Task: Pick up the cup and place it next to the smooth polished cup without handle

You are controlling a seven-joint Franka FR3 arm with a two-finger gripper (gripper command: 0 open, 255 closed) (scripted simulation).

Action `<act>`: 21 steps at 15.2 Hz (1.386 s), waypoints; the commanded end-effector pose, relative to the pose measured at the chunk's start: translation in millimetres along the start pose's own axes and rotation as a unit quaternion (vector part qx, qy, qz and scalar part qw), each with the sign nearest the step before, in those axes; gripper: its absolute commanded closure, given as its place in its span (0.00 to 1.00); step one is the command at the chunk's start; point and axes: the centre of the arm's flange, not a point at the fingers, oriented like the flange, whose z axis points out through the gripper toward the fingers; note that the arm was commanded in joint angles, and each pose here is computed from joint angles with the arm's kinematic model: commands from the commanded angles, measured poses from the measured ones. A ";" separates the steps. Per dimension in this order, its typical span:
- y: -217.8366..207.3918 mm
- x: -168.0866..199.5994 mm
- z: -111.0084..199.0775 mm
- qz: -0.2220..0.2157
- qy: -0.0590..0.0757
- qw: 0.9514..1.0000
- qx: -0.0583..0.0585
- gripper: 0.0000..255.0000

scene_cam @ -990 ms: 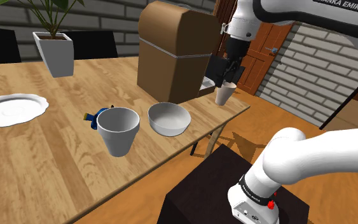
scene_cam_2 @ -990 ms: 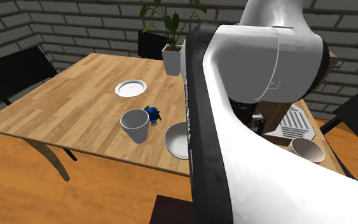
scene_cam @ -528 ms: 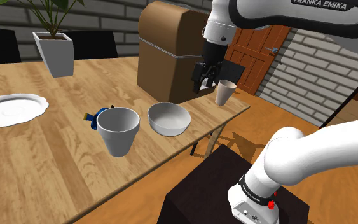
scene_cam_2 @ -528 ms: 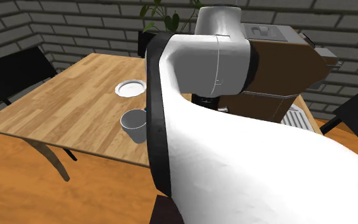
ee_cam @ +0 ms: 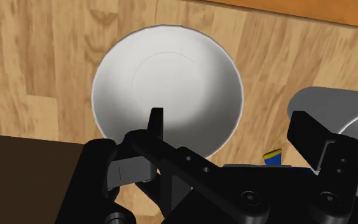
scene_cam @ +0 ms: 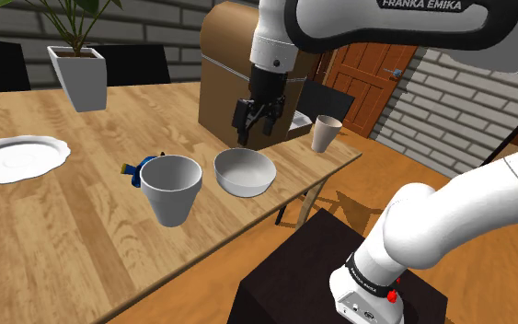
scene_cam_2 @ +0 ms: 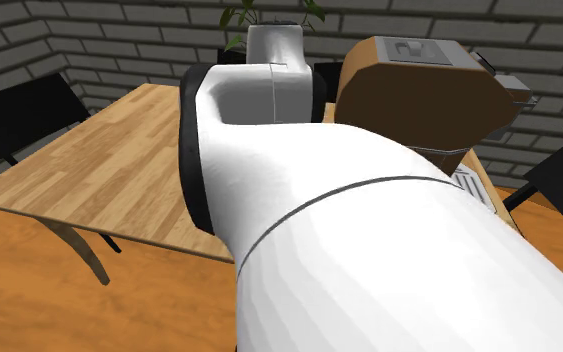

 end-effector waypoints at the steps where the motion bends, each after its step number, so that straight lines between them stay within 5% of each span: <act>1: -24.8 11.7 7.4 -0.001 0.001 1.000 0.001 0.00; 10: -120.7 59.0 33.0 -0.008 0.006 1.000 0.004 0.00; 21: -121.1 59.5 73.0 -0.008 0.006 1.000 0.004 0.00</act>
